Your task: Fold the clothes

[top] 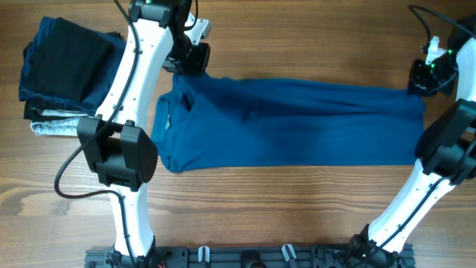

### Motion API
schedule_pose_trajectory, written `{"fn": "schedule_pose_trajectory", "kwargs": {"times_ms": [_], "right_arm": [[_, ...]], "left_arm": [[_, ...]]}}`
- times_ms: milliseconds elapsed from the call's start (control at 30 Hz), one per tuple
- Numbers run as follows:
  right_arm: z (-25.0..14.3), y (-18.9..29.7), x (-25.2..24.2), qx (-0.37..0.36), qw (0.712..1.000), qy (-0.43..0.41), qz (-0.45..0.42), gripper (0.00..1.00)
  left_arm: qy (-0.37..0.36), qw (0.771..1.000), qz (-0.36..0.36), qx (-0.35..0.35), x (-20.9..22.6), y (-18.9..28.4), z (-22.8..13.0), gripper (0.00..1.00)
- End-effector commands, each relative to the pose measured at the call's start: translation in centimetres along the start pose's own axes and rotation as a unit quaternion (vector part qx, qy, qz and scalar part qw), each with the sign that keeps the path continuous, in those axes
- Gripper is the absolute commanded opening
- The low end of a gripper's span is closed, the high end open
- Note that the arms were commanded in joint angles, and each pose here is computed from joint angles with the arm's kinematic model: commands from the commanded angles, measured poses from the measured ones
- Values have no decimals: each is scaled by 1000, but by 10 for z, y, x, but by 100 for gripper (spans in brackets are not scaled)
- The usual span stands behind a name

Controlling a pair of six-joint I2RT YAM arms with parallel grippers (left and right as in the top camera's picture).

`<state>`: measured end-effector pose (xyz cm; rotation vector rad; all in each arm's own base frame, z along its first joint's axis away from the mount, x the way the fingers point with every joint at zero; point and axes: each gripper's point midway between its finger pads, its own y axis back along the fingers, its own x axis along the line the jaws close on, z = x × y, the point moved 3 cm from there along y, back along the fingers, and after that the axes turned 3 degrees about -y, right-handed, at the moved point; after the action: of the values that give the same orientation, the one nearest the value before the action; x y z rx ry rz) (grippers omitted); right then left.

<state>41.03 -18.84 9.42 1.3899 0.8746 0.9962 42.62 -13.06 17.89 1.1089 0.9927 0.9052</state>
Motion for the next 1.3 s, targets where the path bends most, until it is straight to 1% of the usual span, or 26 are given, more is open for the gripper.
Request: {"fn": "schedule_pose_trajectory", "kwargs": {"times_ms": [0,100,167,233,333,467,567,600,633,667,700,733,767,800,833,867,967,1033,1100,1167,1233,1267], "right_arm": [[-20,11,-18,30,999,-26,-9,4],[-39,14,-33,72,994,-67,-46,4],[-45,14,-32,86,993,-72,-46,4],[-49,15,-31,95,989,-102,-48,4],[-58,7,-31,116,986,-111,-49,4],[-72,-13,-31,145,982,-113,-52,4],[-80,-15,-42,159,974,-132,-94,4],[-81,-15,-42,159,974,-132,-96,10],[-81,-14,-42,159,974,-132,-96,22],[-81,-14,-42,159,974,-132,-96,41],[-80,-14,-42,158,974,-128,-95,46],[-75,-9,-42,147,976,-129,-93,52],[-65,-1,-38,128,980,-130,-77,56],[-49,15,-21,94,990,-102,-13,59],[-37,36,-5,58,994,-75,44,62],[-32,47,2,41,995,-70,61,63],[-33,97,29,-21,997,-27,67,63],[-40,109,39,-24,998,-19,60,63],[-43,107,38,-17,998,-34,53,60],[-46,100,38,-6,998,-43,55,55],[-46,100,51,-3,996,-31,82,53],[-45,101,61,-6,994,-11,106,53]], "left_arm": [[39,998,0,53,3,-3,-26,4],[62,992,0,107,5,-24,-49,4],[68,988,-1,141,8,-41,-65,4],[74,982,-1,173,10,-59,-82,4],[79,977,-1,198,13,-77,-98,4],[80,975,-1,209,14,-84,-105,4],[81,974,-1,214,14,-84,-108,4],[81,973,-1,215,14,-85,-108,4],[81,973,-1,216,13,-84,-109,4],[82,972,-1,221,13,-83,-111,5],[83,970,-1,228,13,-82,-114,36],[85,968,0,237,13,-80,-117,62],[85,968,0,238,13,-78,-118,77],[83,971,1,225,13,-74,-114,82],[87,976,2,198,12,-63,-105,86],[92,981,4,170,12,-52,-95,87],[94,995,5,45,6,-7,-59,89],[94,996,4,-5,3,13,-49,89],[93,996,4,-14,2,19,-48,92],[95,995,4,-7,2,19,-52,93],[97,995,4,-7,2,19,-52,95],[97,995,4,-7,2,19,-52,97]]}}
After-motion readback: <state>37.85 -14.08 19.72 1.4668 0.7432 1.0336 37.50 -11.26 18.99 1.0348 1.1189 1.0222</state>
